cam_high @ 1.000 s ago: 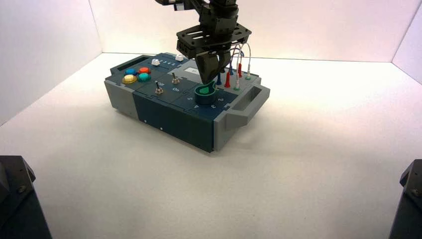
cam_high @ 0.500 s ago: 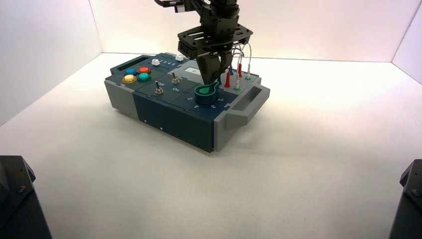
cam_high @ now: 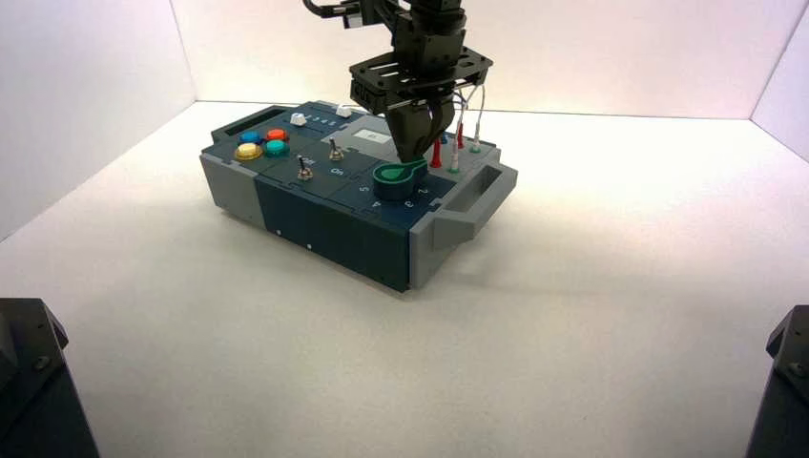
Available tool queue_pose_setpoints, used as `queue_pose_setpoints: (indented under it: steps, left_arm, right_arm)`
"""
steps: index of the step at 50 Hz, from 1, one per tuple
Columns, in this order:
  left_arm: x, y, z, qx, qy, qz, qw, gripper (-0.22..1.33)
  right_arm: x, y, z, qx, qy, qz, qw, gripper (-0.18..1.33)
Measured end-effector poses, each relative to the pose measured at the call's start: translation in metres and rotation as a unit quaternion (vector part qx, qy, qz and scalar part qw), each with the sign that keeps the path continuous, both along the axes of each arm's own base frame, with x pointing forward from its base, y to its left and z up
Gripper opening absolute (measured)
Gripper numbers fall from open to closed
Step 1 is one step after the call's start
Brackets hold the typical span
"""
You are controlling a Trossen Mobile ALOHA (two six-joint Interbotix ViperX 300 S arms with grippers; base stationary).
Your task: Turn the knob to position 2.
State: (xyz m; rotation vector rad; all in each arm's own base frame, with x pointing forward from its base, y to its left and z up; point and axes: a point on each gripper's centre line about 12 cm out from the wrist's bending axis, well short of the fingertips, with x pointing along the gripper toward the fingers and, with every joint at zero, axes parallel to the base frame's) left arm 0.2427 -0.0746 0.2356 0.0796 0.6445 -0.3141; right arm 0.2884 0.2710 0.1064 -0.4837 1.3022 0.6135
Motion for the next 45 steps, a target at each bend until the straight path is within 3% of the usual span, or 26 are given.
queue_pose_setpoints:
  steps: [45]
  left_arm:
    - [-0.0006,0.0002,0.0016,0.005,-0.005,-0.005,1.0000,-0.16]
  right_arm:
    - [-0.0046,-0.0046,-0.0028,-0.013,0.014,-0.004,0.9998,-0.14]
